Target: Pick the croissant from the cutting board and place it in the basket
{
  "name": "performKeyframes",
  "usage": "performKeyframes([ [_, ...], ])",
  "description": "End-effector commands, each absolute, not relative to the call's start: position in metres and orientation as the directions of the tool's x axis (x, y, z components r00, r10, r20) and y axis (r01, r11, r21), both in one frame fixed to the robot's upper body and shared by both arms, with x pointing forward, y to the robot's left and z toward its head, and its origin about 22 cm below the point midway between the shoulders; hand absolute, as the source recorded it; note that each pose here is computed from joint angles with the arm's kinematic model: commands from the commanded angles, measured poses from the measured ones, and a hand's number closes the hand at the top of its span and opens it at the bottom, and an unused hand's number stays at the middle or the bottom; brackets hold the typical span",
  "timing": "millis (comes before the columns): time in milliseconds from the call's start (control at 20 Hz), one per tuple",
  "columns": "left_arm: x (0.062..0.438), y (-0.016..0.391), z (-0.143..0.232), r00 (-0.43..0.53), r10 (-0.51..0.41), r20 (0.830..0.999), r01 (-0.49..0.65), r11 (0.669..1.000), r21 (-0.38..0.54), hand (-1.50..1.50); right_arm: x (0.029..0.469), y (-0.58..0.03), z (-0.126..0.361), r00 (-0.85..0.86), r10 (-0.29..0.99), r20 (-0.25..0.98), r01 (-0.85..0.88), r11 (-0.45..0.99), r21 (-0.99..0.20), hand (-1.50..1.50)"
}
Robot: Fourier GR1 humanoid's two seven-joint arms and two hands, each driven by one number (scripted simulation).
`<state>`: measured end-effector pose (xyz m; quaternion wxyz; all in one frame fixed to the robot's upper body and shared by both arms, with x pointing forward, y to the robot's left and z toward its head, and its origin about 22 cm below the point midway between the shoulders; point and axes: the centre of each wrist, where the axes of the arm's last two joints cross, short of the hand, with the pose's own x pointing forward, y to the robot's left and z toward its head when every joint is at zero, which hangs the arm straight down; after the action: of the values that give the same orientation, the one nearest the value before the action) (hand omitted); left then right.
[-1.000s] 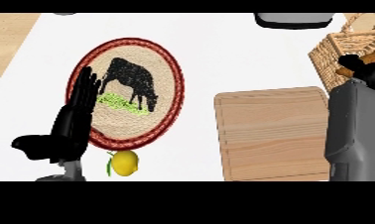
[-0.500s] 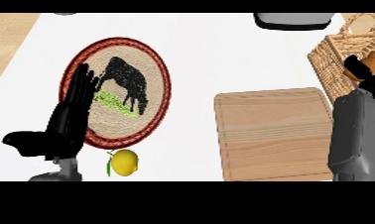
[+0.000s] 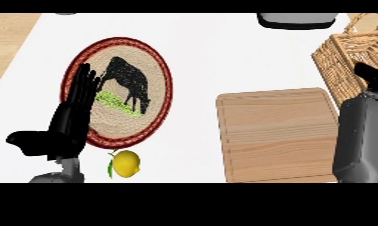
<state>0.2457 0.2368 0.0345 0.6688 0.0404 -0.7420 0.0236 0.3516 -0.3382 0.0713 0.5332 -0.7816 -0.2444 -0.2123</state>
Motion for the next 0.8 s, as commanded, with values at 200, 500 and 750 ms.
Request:
performKeyframes([
  [200, 0.242, 0.242, 0.025, -0.096, -0.025, 0.995, -0.089, 0.996, 0.016, 0.0, 0.325, -0.327, 0.099, 0.748, 0.044, 0.662, 0.601, -0.467, -0.649, -1.5],
  [500, 0.242, 0.239, 0.024, -0.104, -0.028, 0.994, -0.096, 0.995, 0.018, 0.0, 0.297, -0.319, 0.133, 0.649, 0.026, 0.76, 0.638, -0.563, -0.525, -1.5],
  [750, 0.242, 0.233, 0.036, -0.097, -0.035, 0.995, -0.103, 0.994, 0.025, 0.0, 0.252, -0.295, 0.15, 0.615, 0.089, 0.784, 0.697, -0.526, -0.487, -1.5],
])
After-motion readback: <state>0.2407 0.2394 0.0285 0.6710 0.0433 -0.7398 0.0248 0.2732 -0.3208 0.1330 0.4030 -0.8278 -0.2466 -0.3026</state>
